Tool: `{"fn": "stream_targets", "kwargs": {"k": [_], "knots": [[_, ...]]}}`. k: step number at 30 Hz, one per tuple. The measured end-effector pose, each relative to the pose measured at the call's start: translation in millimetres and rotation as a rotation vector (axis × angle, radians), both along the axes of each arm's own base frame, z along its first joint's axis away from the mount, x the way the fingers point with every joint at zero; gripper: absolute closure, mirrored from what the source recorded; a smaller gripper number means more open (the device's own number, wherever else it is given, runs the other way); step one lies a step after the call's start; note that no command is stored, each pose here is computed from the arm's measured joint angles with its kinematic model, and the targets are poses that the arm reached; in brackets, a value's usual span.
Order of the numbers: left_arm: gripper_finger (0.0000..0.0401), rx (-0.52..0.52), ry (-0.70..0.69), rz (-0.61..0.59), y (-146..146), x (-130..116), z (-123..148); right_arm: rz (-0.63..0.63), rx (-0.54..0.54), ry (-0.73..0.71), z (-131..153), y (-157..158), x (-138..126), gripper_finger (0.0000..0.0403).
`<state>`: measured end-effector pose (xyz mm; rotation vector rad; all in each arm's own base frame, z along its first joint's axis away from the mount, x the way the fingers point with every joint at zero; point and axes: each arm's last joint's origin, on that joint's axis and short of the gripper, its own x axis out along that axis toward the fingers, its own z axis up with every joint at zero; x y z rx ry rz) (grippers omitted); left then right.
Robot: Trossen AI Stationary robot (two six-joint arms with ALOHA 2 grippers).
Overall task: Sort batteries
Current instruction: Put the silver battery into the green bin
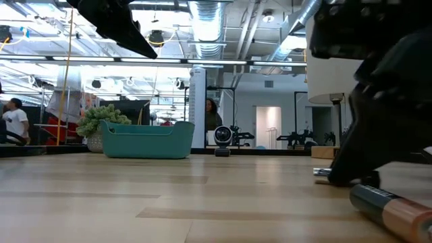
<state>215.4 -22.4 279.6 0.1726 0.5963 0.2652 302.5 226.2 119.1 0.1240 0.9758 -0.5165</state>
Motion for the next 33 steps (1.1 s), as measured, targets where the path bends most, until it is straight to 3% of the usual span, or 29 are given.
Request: {"fn": "stream_targets", "kwargs": {"k": [17, 26, 33], "knots": [[0.0241, 0.022, -0.018, 0.04, 2, -6, 4, -0.075, -0.231, -0.082, 3, -57, 40, 0.0382], [0.0241, 0.039, 0.033, 0.142, 11, -23, 5, 0.036, -0.334, -0.161, 15, -104, 88, 0.0382], [0.0241, 0.016, 0.012, 0.201, 15, -43, 12, 0.138, -0.419, -0.254, 42, -146, 127, 0.0382]]}}
